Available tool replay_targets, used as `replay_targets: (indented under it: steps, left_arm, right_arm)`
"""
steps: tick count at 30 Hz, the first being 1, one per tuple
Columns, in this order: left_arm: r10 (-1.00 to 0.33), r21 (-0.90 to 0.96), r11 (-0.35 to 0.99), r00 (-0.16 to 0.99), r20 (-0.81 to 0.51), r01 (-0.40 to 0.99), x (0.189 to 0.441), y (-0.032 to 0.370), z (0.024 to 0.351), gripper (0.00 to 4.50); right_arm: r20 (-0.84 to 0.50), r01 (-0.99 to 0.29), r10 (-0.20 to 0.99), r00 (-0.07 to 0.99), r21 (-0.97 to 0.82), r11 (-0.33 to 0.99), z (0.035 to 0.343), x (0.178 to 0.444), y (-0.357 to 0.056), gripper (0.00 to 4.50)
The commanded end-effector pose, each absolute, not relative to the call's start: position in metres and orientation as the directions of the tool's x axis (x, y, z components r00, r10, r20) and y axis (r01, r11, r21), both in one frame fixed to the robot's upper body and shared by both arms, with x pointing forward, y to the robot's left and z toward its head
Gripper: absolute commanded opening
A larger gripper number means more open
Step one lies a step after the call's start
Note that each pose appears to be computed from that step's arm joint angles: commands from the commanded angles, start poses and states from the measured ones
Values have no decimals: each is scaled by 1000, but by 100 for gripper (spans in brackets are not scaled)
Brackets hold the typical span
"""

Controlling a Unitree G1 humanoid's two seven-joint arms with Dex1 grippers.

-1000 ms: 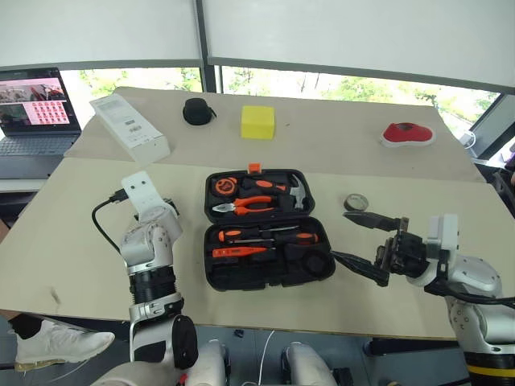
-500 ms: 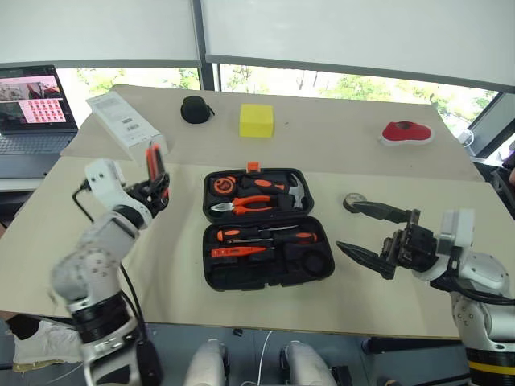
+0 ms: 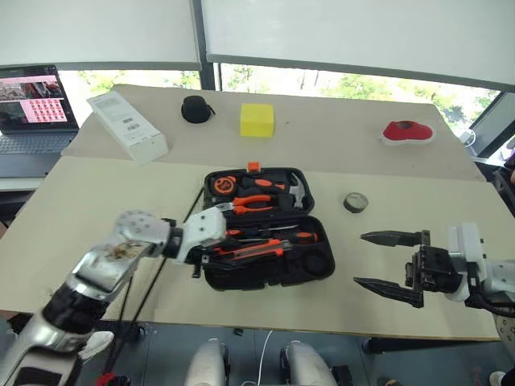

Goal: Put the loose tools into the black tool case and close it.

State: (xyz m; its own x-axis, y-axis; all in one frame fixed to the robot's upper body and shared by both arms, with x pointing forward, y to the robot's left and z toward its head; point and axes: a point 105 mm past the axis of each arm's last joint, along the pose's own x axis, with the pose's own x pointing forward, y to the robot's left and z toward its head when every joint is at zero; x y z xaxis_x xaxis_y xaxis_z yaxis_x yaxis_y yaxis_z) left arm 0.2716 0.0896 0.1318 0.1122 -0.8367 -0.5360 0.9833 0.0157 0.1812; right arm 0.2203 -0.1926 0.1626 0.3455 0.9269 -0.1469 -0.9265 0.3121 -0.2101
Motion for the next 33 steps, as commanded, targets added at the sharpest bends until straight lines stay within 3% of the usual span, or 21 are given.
replay_targets:
  steps: [1,7,12,17,24,25,28,33]
  left_arm:
    - [-789,211,5,134,-600,977,276,86,129,172]
    - [-716,197,-38,111,-689,980,270,92,118,172]
    - [-734,180,-6,118,-669,984,266,85,116,172]
    - [-726,161,-67,62,-685,985,259,80,111,172]
    - [-725,172,-3,116,-679,985,265,75,106,172]
    - [-747,176,-1,116,-655,984,265,71,109,273]
    - [-832,166,2,94,-547,986,261,64,127,367]
    - [-921,195,76,144,-363,978,276,73,156,367]
  right_arm:
    - [-154,-925,929,336,-242,294,169,218,-187,450]
    - [-146,-919,926,347,-247,306,171,219,-185,450]
    - [-153,-919,923,353,-244,311,168,219,-185,450]
    - [-165,-917,919,358,-246,313,168,220,-187,450]
    - [-165,-916,918,361,-248,316,170,221,-187,450]
    - [-163,-916,918,361,-246,316,170,221,-187,450]
    - [-156,-919,921,357,-237,316,169,220,-187,450]
    - [-134,-919,923,361,-218,328,170,220,-187,450]
